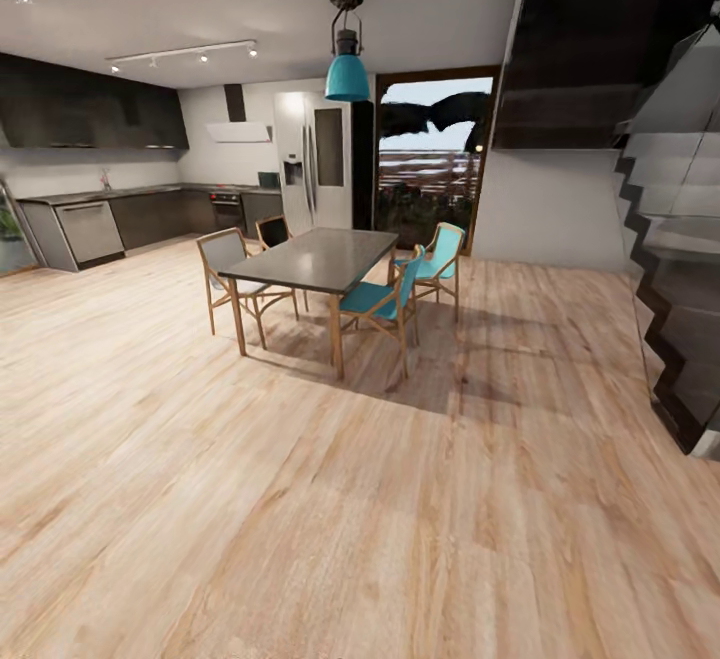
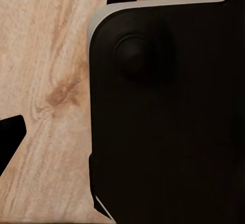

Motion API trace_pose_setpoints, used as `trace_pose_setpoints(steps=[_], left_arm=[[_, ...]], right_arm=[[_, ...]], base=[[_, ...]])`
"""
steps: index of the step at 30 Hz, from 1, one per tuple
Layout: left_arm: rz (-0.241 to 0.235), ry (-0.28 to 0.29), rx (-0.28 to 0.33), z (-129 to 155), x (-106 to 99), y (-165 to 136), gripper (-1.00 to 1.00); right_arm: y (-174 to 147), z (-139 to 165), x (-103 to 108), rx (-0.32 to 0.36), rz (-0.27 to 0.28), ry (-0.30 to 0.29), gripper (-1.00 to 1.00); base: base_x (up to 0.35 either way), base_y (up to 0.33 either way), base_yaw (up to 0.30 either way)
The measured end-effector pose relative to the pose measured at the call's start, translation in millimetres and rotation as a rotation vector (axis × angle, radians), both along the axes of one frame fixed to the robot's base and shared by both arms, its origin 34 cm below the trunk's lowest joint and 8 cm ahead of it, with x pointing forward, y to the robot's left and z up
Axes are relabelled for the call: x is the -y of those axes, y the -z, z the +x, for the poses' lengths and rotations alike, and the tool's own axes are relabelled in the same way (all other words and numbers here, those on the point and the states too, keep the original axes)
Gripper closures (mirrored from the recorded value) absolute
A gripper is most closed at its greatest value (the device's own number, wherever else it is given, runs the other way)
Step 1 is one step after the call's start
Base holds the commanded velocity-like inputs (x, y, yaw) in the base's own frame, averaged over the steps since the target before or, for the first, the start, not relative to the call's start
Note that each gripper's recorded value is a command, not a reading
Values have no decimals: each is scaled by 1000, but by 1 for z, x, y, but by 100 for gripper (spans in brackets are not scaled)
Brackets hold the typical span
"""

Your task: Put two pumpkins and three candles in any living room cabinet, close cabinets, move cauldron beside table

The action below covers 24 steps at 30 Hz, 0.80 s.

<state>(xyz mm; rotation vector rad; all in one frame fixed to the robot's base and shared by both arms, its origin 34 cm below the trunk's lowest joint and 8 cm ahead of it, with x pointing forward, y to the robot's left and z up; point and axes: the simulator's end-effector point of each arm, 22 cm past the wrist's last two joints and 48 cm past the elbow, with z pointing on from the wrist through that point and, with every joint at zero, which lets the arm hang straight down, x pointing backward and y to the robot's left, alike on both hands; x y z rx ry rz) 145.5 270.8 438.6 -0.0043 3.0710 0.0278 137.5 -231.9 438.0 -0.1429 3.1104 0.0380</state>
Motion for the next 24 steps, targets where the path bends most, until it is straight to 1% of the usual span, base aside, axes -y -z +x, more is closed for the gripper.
trace_pose_setpoints(steps=[10,24], left_arm=[[0,1,-8,-3,0,0,-100],[0,1,-22,-8,0,0,-100]], right_arm=[[0,-2,1,-5,0,0,-100],[0,-7,1,-18,-1,0,-100]], base=[[0,0,256],[0,0,225]])
